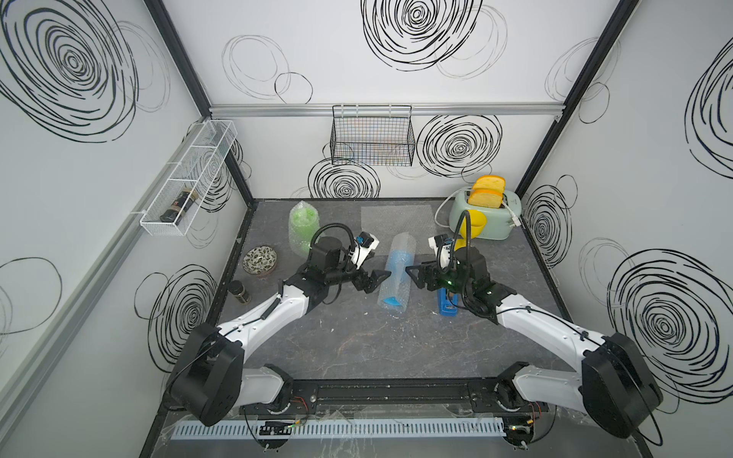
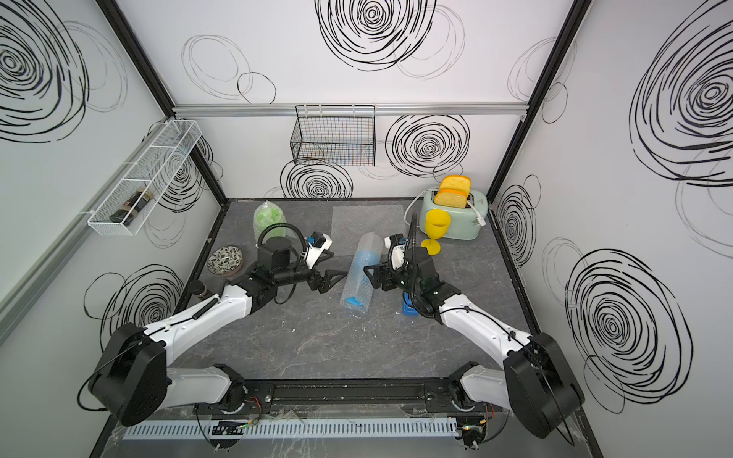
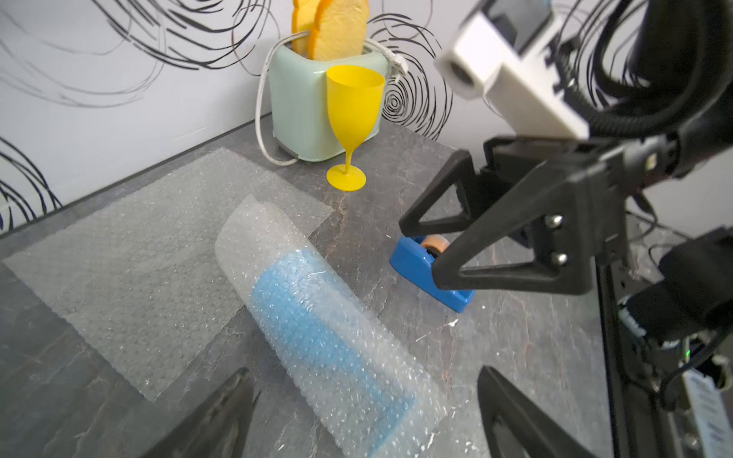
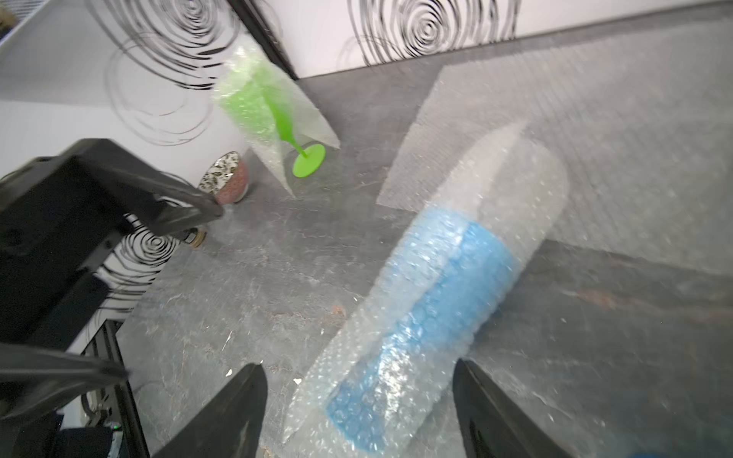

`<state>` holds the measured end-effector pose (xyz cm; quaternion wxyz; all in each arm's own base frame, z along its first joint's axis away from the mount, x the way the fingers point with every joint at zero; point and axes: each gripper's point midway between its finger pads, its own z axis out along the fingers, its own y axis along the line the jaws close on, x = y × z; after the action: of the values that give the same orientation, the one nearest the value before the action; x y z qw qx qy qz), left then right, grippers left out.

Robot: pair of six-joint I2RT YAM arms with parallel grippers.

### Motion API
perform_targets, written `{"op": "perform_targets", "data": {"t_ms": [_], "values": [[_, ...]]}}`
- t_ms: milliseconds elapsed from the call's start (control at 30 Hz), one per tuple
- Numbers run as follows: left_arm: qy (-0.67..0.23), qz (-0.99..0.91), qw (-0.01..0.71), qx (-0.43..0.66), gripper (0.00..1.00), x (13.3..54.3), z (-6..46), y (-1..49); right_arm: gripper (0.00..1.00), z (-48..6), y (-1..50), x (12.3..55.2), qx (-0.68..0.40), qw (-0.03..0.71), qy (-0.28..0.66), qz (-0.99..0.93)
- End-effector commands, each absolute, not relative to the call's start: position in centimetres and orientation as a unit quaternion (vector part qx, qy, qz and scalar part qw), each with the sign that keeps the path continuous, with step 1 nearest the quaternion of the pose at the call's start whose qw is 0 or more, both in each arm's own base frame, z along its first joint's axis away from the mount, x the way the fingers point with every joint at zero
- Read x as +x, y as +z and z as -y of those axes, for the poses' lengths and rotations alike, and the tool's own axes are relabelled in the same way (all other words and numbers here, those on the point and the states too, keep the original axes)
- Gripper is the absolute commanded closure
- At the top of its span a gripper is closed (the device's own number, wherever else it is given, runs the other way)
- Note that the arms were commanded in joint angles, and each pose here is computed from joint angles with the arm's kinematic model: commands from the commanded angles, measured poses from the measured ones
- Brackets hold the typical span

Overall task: Wrap wine glasses in bubble wrap
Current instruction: Pick up the bubble wrap from the center of the board, then wrap the wine glass in bubble wrap.

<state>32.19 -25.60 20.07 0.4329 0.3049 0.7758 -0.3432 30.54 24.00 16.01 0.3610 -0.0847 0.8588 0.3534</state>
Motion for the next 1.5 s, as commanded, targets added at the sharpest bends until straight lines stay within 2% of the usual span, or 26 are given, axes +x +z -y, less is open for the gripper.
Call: {"op": "perform_targets", "data": {"t_ms": [0,100,167,367,467,600,667,767,967,1133,1300,1467], "values": [[-0.354,-0.865,0.316,0.164,0.07,33.1,23.4,15.4,0.16,-24.6,12.8,29.3,0.015,0.235,0.361,-0.903],[-0.364,-0.887,0.258,0.117,0.07,33.7,22.9,13.1,0.15,-25.7,11.0,29.5,0.022,0.186,0.347,-0.919],[-0.361,-0.895,0.244,0.097,0.08,34.1,22.5,11.9,0.15,-26.7,9.6,29.8,0.02,0.158,0.344,-0.925],[-0.354,-0.891,0.269,0.09,0.09,34.3,21.1,12.4,0.14,-27.9,5.1,30.7,0.016,0.103,0.293,-0.951],[-0.358,-0.885,0.283,0.096,0.09,34.2,20.9,13.2,0.25,-27.7,3.3,30.4,0.02,0.089,0.278,-0.956],[-0.353,-0.878,0.306,0.105,0.1,34.2,20.5,14.1,0.5,-27.7,2.8,30.1,0.015,0.09,0.283,-0.955],[-0.355,-0.877,0.306,0.105,0.1,34.2,20.5,14.0,0.59,-27.7,2.9,30.0,0.016,0.092,0.289,-0.953],[-0.357,-0.877,0.305,0.104,0.1,34.2,20.4,14.1,0.66,-27.8,3.4,30.2,0.012,0.102,0.3,-0.948],[-0.38,-0.866,0.307,0.105,0.1,34.7,20.7,15.2,0.86,-29.2,6.5,30.8,-0.02,0.158,0.358,-0.92],[-0.419,-0.83,0.346,0.123,0.1,35.9,20.7,19.1,0.99,-29.9,11.3,31.4,-0.074,0.26,0.399,-0.876],[-0.444,-0.773,0.41,0.193,0.05,36.0,21.3,23.8,1.0,-30.7,16.5,30.2,-0.188,0.408,0.41,-0.794],[-0.437,-0.708,0.477,0.284,0.02,34.7,22.2,28.7,0.99,-30.8,18.7,28.8,-0.24,0.491,0.425,-0.721]]}}
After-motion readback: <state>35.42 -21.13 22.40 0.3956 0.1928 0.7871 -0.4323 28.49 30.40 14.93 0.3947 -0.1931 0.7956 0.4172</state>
